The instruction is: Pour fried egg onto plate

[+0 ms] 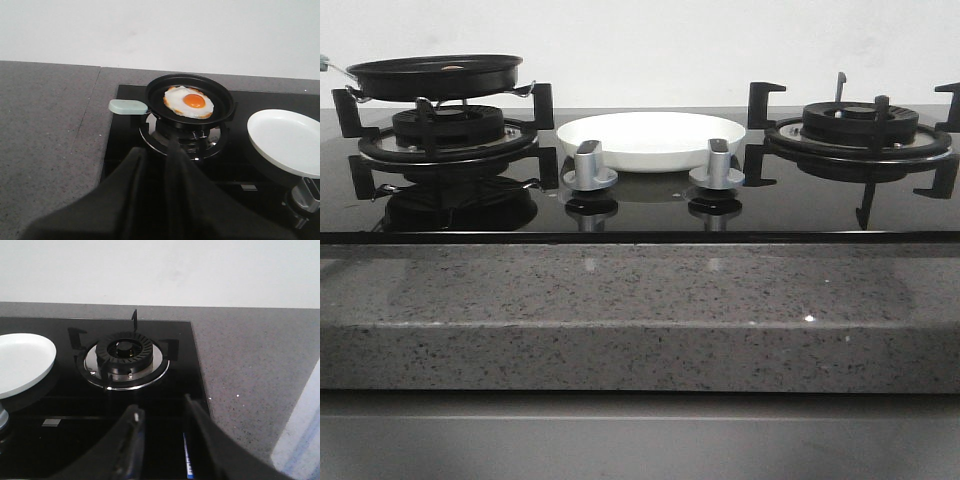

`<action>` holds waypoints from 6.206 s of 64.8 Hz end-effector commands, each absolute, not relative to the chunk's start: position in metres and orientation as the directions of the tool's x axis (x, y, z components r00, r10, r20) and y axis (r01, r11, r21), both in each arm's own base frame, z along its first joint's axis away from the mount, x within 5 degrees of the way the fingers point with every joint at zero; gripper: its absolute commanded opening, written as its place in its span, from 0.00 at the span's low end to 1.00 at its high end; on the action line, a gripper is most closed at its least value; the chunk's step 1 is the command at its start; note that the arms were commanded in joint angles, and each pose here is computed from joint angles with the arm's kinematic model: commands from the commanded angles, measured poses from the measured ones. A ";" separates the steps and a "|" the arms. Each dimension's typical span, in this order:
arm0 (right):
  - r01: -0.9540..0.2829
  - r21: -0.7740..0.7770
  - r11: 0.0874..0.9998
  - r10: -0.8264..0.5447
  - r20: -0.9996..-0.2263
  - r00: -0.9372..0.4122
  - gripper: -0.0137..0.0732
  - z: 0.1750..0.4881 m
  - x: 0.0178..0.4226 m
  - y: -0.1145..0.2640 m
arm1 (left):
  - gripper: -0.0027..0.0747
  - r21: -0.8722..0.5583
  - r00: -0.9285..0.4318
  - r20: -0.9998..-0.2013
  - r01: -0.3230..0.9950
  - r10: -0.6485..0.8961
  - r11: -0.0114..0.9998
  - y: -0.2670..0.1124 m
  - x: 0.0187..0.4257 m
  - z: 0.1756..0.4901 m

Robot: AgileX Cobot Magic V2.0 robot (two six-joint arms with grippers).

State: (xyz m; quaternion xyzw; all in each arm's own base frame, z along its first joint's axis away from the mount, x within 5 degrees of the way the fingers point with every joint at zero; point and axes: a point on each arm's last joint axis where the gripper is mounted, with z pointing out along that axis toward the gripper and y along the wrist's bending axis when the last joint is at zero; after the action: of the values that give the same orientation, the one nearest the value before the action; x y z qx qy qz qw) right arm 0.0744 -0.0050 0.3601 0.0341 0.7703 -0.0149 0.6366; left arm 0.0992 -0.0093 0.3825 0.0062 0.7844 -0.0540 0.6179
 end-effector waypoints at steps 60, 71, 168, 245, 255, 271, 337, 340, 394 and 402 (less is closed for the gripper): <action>0.052 0.067 0.996 0.071 -0.994 -0.084 0.70 0.388 0.089 -0.004 | 0.47 -0.078 -0.121 -0.990 0.090 -0.067 0.993 -0.010 0.101 0.400; -0.033 0.071 0.997 0.059 -0.958 -0.281 0.69 0.399 0.119 0.004 | 0.43 -0.078 -0.119 -0.991 0.090 -0.067 0.993 -0.010 0.101 0.400; -0.277 0.244 0.929 -0.136 -0.470 -0.872 0.58 0.345 0.435 0.109 | 0.25 -0.078 -0.117 -0.991 0.090 -0.068 0.993 -0.010 0.101 0.401; -0.272 0.296 0.916 -0.116 -0.453 -0.884 0.17 0.315 0.463 0.118 | 0.25 -0.078 -0.115 -0.991 0.090 -0.068 0.993 -0.010 0.101 0.401; -0.262 0.300 0.917 -0.094 -0.477 -0.874 0.08 0.317 0.466 0.119 | 0.25 -0.078 -0.115 -0.991 0.090 -0.068 0.993 -0.010 0.101 0.401; -0.250 0.311 0.917 -0.026 -0.579 -0.815 0.08 0.337 0.468 0.118 | 0.25 -0.078 -0.115 -0.991 0.090 -0.068 0.993 -0.010 0.101 0.401; -0.423 0.258 0.869 -0.139 -0.693 -0.708 0.08 0.413 0.321 0.121 | 0.25 -0.078 -0.115 -0.991 0.090 -0.068 0.993 -0.010 0.101 0.401; -0.417 0.264 0.870 -0.148 -0.667 -0.731 0.08 0.400 0.320 0.123 | 0.25 -0.078 -0.115 -0.991 0.090 -0.068 0.993 -0.010 0.101 0.401; -0.340 0.268 0.901 -0.083 -0.665 -0.743 0.08 0.337 0.331 0.124 | 0.25 -0.078 -0.115 -0.991 0.090 -0.068 0.993 -0.010 0.101 0.401; -0.340 0.268 0.901 -0.083 -0.665 -0.743 0.08 0.337 0.331 0.124 | 0.25 -0.078 -0.115 -0.991 0.090 -0.068 0.993 -0.010 0.101 0.401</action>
State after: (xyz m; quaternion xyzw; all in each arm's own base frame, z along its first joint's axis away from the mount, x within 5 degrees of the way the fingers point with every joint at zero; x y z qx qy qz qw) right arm 0.3344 0.1243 0.3115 -0.1181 0.9340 0.1756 0.2877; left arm 0.0996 -0.0086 0.3839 0.0085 0.7795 -0.0476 0.6246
